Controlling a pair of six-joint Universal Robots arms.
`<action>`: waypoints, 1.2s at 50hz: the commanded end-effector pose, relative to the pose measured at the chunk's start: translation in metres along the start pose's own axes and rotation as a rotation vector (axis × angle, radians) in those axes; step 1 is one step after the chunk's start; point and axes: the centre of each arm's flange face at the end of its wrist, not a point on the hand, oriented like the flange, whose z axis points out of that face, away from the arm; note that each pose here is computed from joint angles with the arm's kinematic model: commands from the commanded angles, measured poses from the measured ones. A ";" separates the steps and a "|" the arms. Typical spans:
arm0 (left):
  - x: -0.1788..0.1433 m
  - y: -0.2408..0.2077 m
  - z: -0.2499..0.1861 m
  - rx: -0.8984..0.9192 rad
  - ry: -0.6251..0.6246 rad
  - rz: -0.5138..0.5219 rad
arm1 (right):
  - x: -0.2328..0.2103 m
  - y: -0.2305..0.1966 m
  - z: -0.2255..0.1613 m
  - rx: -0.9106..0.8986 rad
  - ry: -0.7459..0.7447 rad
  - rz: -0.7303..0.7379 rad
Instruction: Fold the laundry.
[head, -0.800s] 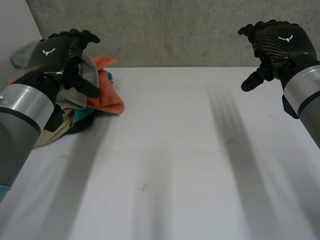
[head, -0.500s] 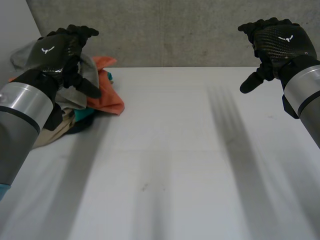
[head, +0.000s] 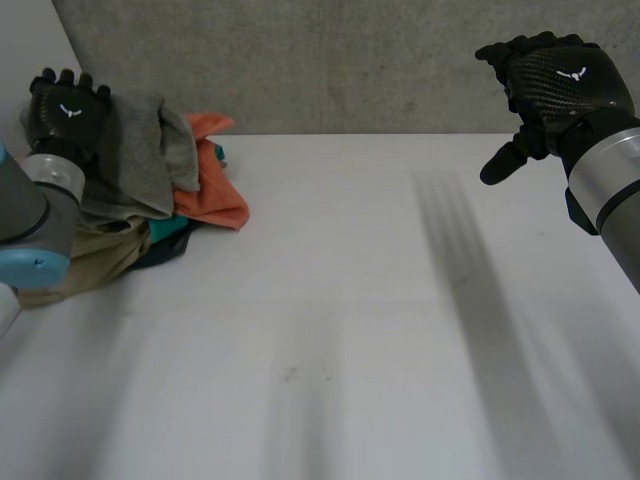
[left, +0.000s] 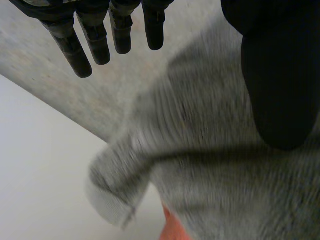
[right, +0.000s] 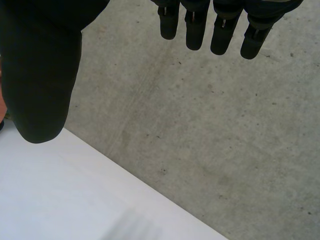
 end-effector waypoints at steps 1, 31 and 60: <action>0.010 0.019 0.023 0.033 0.030 -0.060 | 0.008 0.002 0.002 -0.008 0.019 -0.001; 0.115 -0.173 -0.137 0.166 0.546 -0.691 | 0.034 -0.002 0.009 -0.007 0.089 -0.009; 0.065 -0.132 -0.197 -0.144 0.459 -0.574 | 0.001 0.060 0.020 -0.324 -0.215 -0.273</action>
